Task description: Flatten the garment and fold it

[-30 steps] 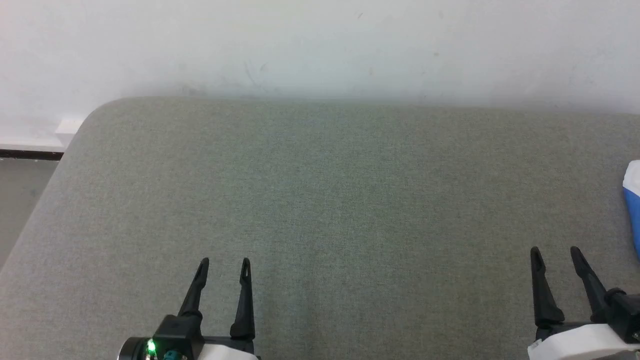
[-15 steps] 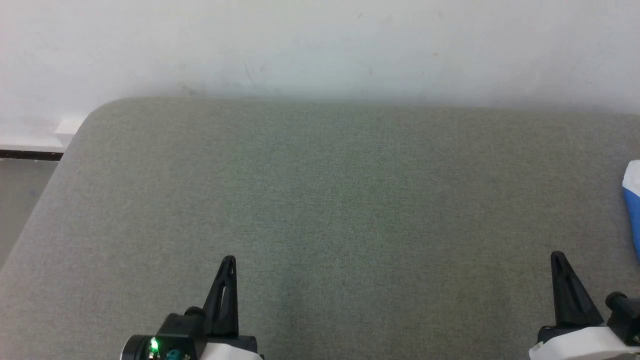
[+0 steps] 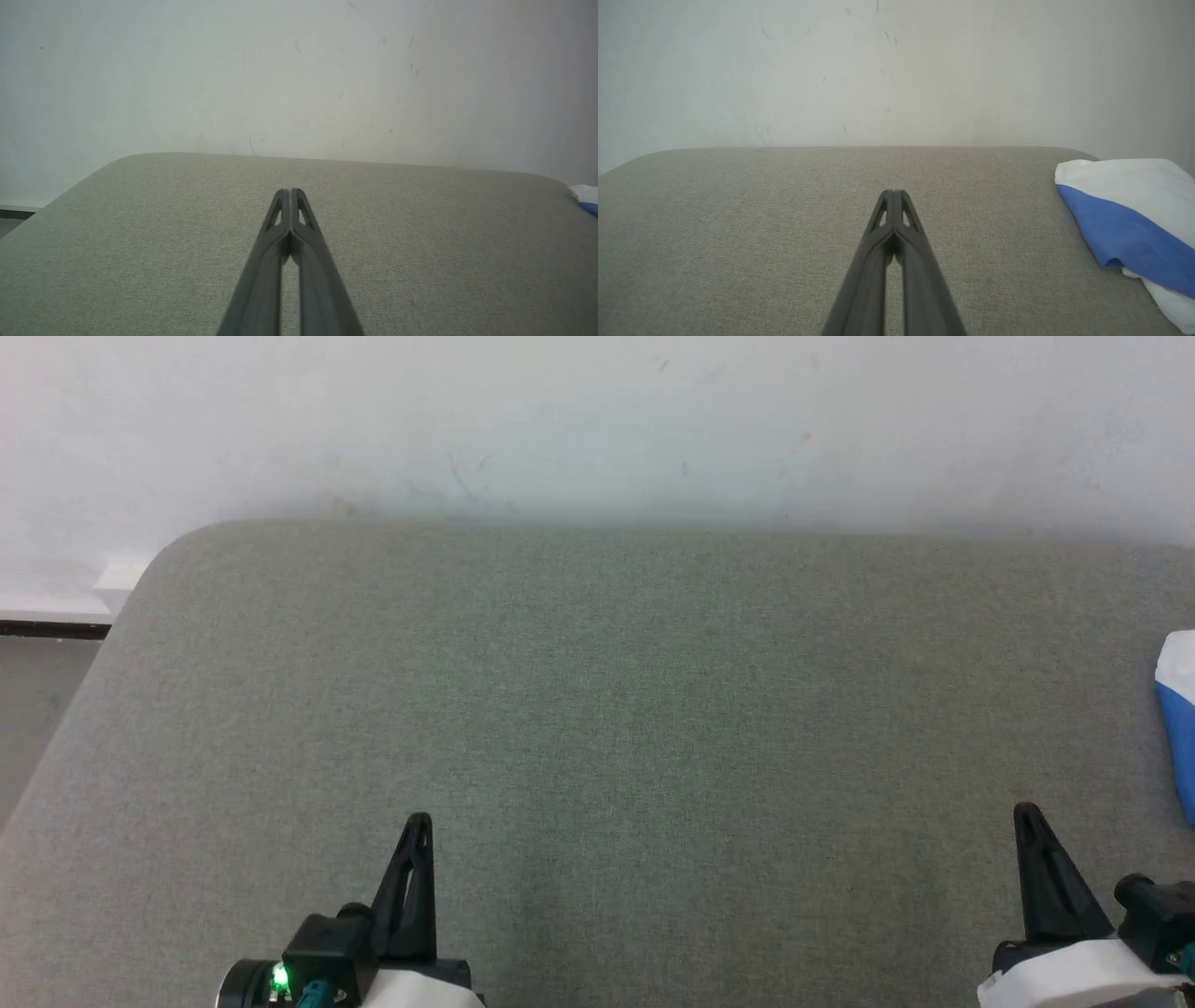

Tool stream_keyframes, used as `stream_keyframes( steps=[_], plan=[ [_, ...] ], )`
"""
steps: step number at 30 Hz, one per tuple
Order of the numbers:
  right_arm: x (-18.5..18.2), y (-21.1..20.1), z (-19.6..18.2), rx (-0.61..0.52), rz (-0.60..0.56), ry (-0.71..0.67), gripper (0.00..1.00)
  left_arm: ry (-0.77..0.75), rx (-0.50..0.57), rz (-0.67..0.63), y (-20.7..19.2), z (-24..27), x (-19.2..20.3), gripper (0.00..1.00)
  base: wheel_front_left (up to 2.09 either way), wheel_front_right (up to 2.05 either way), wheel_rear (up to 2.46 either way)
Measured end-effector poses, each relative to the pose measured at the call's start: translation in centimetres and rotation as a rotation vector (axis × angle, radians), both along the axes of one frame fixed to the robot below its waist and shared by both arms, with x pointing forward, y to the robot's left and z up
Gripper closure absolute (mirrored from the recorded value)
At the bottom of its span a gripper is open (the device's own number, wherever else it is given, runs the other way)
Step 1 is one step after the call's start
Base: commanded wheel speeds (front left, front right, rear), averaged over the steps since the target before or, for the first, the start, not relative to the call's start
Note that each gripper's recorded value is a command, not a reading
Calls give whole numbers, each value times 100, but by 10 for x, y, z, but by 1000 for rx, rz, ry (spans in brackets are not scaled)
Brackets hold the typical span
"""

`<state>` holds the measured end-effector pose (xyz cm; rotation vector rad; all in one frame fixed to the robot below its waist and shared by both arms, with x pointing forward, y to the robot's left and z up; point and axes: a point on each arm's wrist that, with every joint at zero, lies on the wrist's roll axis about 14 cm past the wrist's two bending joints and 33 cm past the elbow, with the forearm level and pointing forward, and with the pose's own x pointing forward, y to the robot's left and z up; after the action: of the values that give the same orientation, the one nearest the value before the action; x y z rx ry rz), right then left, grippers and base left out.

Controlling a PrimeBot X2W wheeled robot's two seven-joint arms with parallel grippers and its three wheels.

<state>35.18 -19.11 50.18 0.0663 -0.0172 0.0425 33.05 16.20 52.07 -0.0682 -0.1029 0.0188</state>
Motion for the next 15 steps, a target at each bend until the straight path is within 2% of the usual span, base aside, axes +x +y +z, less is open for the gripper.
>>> stream_keyframes(
  steps=[15],
  plan=[
    [1, 3, 1, -14, 9, 11, 100, 18, 20, -7, 1, -1, 4, 100, 0, 0, 0]
  ],
)
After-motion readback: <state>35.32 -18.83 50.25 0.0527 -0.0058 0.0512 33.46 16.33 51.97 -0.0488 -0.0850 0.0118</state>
